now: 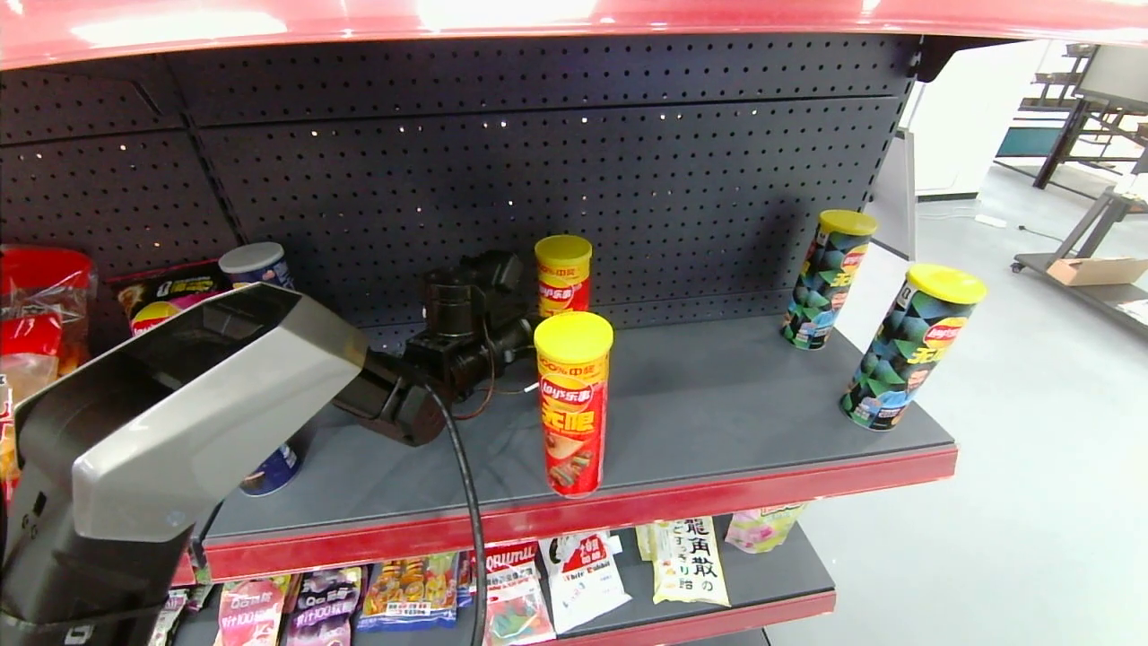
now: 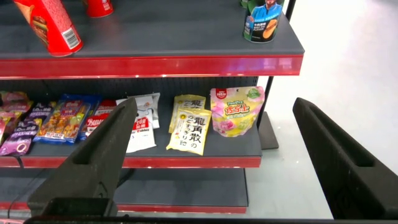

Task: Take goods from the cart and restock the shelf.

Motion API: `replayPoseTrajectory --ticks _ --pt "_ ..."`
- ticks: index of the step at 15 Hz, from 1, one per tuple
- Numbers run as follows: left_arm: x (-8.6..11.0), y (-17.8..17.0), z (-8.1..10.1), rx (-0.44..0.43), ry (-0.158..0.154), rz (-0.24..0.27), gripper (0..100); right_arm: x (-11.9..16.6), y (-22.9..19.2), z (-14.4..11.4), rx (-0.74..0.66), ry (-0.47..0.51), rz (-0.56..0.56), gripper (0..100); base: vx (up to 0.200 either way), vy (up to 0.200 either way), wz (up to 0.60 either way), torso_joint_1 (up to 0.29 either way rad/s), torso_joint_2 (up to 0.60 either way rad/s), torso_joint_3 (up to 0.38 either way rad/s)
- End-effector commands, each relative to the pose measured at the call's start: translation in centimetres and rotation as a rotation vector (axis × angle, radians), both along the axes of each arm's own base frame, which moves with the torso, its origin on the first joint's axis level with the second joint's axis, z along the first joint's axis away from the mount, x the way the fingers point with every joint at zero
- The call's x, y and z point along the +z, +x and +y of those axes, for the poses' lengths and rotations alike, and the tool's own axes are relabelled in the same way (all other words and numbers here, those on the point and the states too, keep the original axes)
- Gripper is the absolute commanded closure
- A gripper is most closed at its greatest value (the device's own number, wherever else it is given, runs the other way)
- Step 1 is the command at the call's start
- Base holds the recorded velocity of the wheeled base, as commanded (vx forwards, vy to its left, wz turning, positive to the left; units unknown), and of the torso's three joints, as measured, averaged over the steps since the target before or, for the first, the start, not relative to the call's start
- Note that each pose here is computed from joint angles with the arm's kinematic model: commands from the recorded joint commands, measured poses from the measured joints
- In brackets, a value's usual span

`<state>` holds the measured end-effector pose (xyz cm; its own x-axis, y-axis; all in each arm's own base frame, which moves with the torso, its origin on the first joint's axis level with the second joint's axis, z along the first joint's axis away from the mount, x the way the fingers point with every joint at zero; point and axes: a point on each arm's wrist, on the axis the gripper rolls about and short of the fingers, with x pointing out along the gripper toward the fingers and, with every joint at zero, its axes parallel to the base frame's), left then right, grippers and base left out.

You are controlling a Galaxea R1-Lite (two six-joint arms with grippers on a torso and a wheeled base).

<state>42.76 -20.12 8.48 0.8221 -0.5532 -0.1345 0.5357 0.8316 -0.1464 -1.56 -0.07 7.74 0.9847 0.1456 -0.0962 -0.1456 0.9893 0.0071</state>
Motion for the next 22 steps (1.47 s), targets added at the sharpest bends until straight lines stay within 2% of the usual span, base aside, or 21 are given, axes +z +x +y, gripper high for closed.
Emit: replayPoseTrajectory --ticks 1,3,4,8,11,15,17,18,21,22 --pt "0.9 -0.6 0.5 0.0 -0.001 -0.002 0 0.0 0.0 0.0 0.001 0.0 0.0 0 0.0 0.0 0.0 0.0 0.0 0.0" --pt "1.4 -1.2 1.8 0.013 0.016 0.038 0 0.0 0.0 0.0 0.001 0.0 0.002 0 0.0 0.0 0.0 0.0 0.0 0.0" --pt "2.0 -1.7 2.5 -0.002 0.028 0.078 0 0.0 0.0 0.0 0.001 0.0 0.002 0 0.0 0.0 0.0 0.0 0.0 0.0" --pt "3.1 -2.5 3.2 -0.005 0.027 0.082 0 0.0 0.0 0.0 0.001 0.0 0.002 0 0.0 0.0 0.0 0.0 0.0 0.0" --pt "3.9 -4.2 4.1 -0.015 0.054 0.165 0 0.0 0.0 0.0 0.001 0.0 0.0 0 0.0 0.0 0.0 0.0 0.0 0.0" --pt "5.6 -6.1 6.6 -0.006 0.073 0.235 0 0.0 0.0 0.0 0.001 0.0 0.002 0 0.0 0.0 0.0 0.0 0.0 0.0" --pt "7.3 -8.8 8.4 0.012 0.1 0.31 0 0.0 0.0 0.0 0.001 0.0 0.002 0 0.0 0.0 0.0 0.0 0.0 0.0" --pt "8.0 -10.3 9.1 0.011 0.123 0.322 0 0.0 0.0 0.0 0.001 0.0 0.0 0 0.0 0.0 0.0 0.0 0.0 0.0" --pt "9.5 -15.3 11.6 -0.001 0.236 0.342 0 0.0 0.0 0.0 0.001 0.0 0.002 0 0.0 0.0 0.0 0.0 0.0 0.0" --pt "9.7 -16.9 12.4 0.006 0.251 0.363 0 0.0 0.0 0.0 0.001 0.0 0.002 0 0.0 0.0 0.0 0.0 0.0 0.0"
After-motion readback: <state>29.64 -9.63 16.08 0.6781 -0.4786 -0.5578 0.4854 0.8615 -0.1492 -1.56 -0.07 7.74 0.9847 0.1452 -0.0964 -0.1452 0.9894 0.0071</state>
